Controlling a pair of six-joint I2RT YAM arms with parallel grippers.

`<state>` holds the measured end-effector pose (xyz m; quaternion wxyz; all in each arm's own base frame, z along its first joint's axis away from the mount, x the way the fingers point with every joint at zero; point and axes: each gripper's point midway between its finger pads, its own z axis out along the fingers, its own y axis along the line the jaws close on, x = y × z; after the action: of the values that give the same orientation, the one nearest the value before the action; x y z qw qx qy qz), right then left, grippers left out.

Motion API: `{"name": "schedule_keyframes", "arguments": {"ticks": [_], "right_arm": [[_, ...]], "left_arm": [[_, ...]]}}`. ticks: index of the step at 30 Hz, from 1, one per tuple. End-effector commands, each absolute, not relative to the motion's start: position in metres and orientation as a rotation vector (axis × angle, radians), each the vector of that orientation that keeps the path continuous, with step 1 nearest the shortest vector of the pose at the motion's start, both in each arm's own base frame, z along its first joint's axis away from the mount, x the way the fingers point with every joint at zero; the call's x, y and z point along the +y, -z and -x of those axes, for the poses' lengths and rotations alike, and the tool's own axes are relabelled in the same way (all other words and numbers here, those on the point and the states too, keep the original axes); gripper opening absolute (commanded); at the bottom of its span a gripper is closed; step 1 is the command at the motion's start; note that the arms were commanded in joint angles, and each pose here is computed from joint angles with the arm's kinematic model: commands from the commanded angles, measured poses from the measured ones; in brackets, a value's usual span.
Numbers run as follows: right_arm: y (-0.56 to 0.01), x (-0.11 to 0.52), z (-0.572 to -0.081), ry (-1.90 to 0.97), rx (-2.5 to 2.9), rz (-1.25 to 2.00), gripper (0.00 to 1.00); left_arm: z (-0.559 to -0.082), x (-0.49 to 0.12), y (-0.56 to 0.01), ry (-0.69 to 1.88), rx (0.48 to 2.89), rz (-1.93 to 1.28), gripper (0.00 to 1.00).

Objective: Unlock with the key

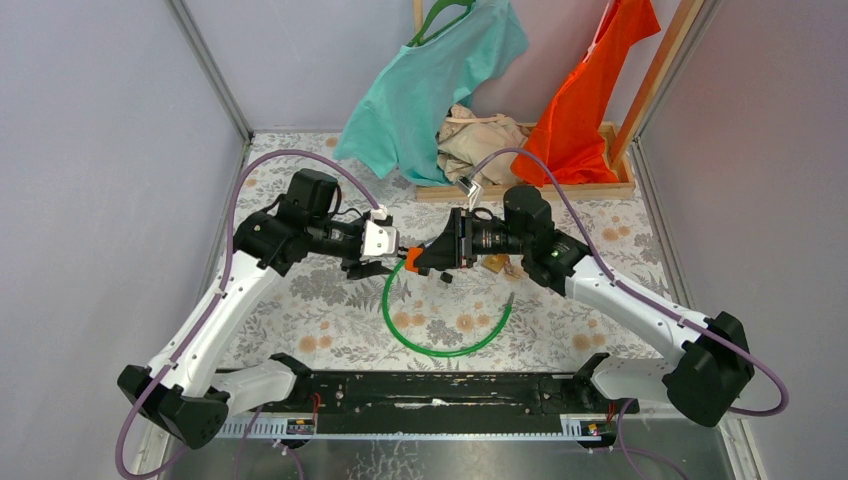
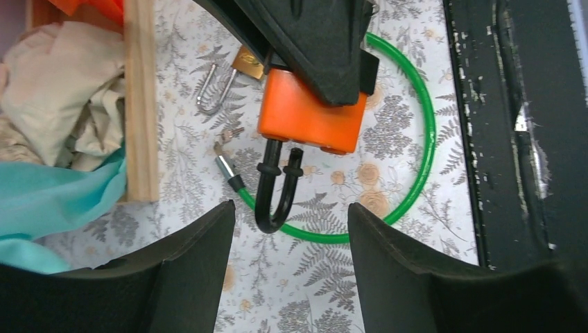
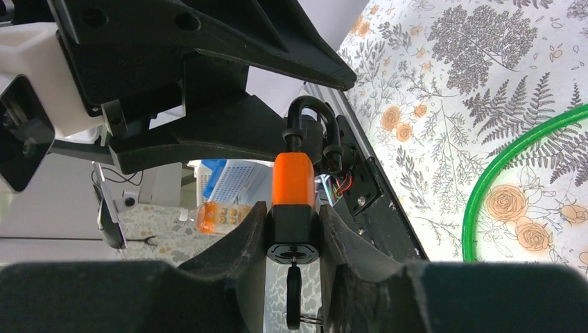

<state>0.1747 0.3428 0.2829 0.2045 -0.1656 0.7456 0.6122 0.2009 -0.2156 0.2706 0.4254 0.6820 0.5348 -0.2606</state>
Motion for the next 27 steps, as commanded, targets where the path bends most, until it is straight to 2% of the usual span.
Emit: {"name": "schedule_keyframes", "arguments": {"ticks": [1, 8, 15, 24, 25, 27], "right_arm": [[-0.324, 0.345, -0.169, -1.769, 1.921, 0.57, 0.0], [-0.331, 0.354, -0.17, -1.884, 1.883, 0.525, 0.0], [-0.337, 0.365, -0.175, -2.03, 1.894, 0.434, 0.0], [-0.319, 0.37, -0.184, -2.206, 1.96, 0.175, 0.0], [-0.316, 0.37, -0.185, -2.202, 1.976, 0.164, 0.0], [-0.307, 0.368, -0.19, -2.154, 2.015, 0.139, 0.0]], "left_arm": [[-0.18, -0.218, -0.27, 0.77, 1.352, -1.71, 0.65], [-0.205, -0.218, -0.267, 0.636, 1.336, -1.69, 0.48], [-0.253, -0.21, -0.274, 0.265, 1.21, -1.681, 0.15], [-0.263, -0.208, -0.27, -0.022, 0.913, -1.72, 0.19], [-0.263, -0.208, -0.267, -0.033, 0.9, -1.723, 0.25], [-0.261, -0.207, -0.262, -0.015, 0.93, -1.713, 0.54]]}}
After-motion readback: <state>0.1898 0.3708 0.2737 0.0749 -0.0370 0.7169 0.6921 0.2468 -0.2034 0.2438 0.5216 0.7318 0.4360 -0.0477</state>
